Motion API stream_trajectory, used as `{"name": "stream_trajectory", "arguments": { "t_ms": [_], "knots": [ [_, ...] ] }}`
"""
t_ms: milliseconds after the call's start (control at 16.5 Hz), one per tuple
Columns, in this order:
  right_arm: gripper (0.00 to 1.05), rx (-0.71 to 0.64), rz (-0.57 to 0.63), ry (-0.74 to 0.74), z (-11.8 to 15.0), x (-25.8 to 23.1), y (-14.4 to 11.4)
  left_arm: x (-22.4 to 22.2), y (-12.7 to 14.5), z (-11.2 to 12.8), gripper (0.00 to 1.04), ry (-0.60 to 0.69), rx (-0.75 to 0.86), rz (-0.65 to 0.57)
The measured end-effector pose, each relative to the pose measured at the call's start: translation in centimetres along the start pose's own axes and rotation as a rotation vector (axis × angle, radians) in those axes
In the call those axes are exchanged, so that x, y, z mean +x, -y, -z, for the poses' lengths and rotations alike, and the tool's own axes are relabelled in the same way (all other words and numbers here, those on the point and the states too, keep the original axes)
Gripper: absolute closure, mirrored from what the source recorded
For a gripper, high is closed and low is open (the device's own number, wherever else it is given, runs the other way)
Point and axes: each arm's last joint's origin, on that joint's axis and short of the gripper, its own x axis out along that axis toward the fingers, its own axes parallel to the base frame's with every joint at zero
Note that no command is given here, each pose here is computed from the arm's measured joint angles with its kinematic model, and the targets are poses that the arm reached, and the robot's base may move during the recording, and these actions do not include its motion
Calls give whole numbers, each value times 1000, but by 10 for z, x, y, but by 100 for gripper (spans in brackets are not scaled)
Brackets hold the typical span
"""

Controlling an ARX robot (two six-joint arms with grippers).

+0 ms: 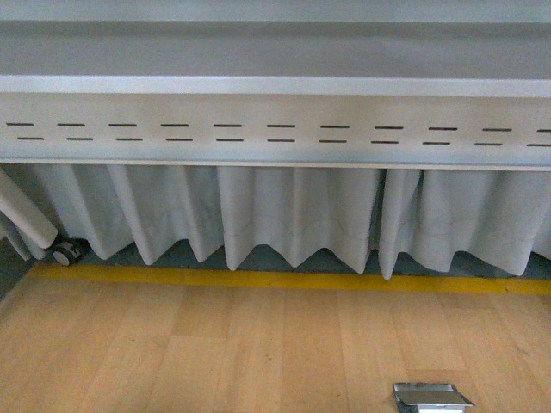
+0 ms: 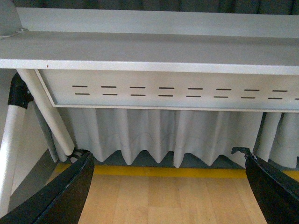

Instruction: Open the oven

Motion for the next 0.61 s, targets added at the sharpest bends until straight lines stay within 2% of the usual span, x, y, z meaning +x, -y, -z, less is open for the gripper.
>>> {"name": "stream_trajectory", "arguments": {
  "t_ms": [605],
  "knots": [
    [6,0,0,0,0,0,0,0,0,0,7,0,0,0]
  ]
}}
